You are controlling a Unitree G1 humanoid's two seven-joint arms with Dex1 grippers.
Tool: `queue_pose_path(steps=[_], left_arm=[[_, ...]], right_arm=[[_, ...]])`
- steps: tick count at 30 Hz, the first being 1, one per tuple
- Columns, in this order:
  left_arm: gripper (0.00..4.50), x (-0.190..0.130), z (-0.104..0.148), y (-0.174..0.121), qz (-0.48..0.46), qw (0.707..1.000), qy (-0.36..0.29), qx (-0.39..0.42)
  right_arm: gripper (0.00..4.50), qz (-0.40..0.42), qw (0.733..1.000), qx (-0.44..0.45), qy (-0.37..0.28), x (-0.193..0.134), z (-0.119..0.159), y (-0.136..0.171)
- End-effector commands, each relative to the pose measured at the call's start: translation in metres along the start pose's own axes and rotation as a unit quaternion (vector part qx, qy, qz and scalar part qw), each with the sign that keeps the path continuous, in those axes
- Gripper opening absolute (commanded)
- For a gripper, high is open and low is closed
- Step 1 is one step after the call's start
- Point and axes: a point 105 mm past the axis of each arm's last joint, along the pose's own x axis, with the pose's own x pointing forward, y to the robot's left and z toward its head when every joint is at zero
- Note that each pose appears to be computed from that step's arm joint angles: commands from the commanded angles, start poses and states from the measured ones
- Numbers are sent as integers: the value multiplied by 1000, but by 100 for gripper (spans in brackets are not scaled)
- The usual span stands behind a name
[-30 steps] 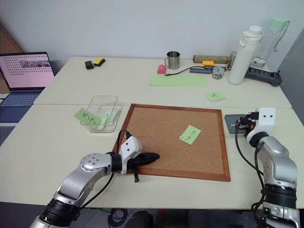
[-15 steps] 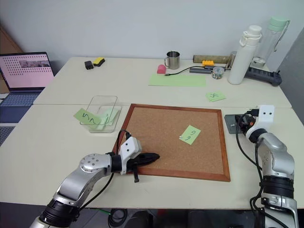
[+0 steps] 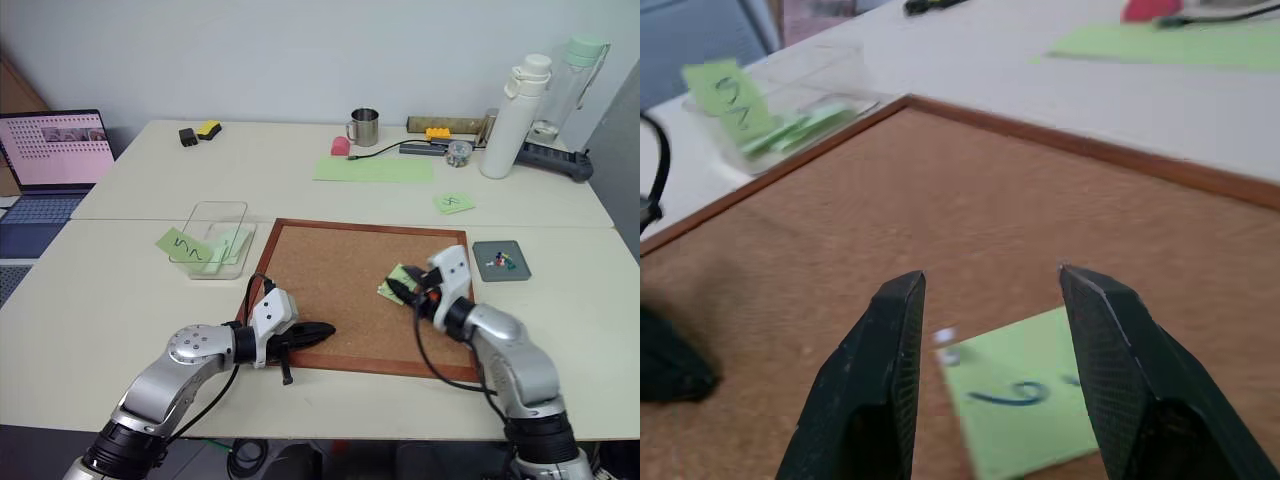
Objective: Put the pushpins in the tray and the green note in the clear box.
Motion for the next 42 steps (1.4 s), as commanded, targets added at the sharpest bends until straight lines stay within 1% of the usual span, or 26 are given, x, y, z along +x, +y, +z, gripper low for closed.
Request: queue_pose_path(steps=[1, 5, 10, 12, 13, 15, 16, 17, 18, 19, 20, 21, 22, 25, 27, 30, 34, 37, 38, 40, 42], left_arm=[[0, -1, -5, -1, 2, 1000, 10, 1], [0, -2, -5, -2, 3, 1000, 11, 0], [0, -3, -5, -2, 11, 1000, 9, -3], [0, -3, -5, -3, 13, 1000, 9, -4], [0, -3, -5, -3, 13, 1000, 9, -4], [0, -4, -6, -4, 14, 1000, 9, -5], [0, -4, -6, -4, 14, 1000, 10, -6], [0, -4, -6, -4, 15, 1000, 10, -6], [0, -4, -6, -4, 15, 1000, 10, -6], [0, -4, -6, -4, 15, 1000, 10, -6], [0, -4, -6, -4, 16, 1000, 10, -6], [0, -4, -6, -3, 16, 1000, 10, -6], [0, -3, -6, -3, 16, 1000, 10, -6], [0, -3, -5, -2, 16, 1000, 9, -6], [0, -3, -5, -2, 16, 1000, 10, -6], [0, -2, -6, -1, 17, 1000, 9, -7], [0, -1, -5, -1, 17, 1000, 8, -8], [0, -1, -2, 5, 31, 1000, 3, -1], [0, -1, 1, 9, 41, 999, -6, -6], [0, -3, 16, 23, 68, 995, -50, -53], [39, -7, 36, 37, 80, 983, -108, -126]], right_arm=[[220, 1, 1000, -21, 7, 12, -2, 6], [220, -4, 999, -33, 25, 21, -12, 5], [220, -15, 999, -34, 30, 26, -13, -3], [184, -18, 999, -29, 27, 27, -12, -5], [177, -17, 999, -27, 25, 28, -12, -5], [128, -17, 999, -22, 22, 28, -11, -5], [120, -17, 999, -21, 21, 28, -11, -5], [95, -18, 999, -20, 21, 28, -11, -5], [82, -18, 1000, -17, 20, 28, -11, -5], [58, -17, 1000, -14, 20, 28, -11, -5], [52, -17, 1000, -13, 19, 28, -11, -5], [23, -18, 1000, -11, 17, 28, -11, -5], [6, -18, 1000, -9, 14, 27, -10, -5], [6, -11, 1000, -3, -8, 26, -2, -1], [6, 3, 999, -3, -47, 25, 13, 5], [6, 9, 996, -17, -88, 22, 32, 10], [6, 16, 994, -50, -98, 18, 40, 13], [6, 22, 992, -84, -89, 15, 39, 13], [6, 27, 991, -99, -83, 14, 38, 14], [6, 33, 988, -133, -71, 12, 34, 13], [0, 47, 980, -186, -57, 10, 29, 15]])
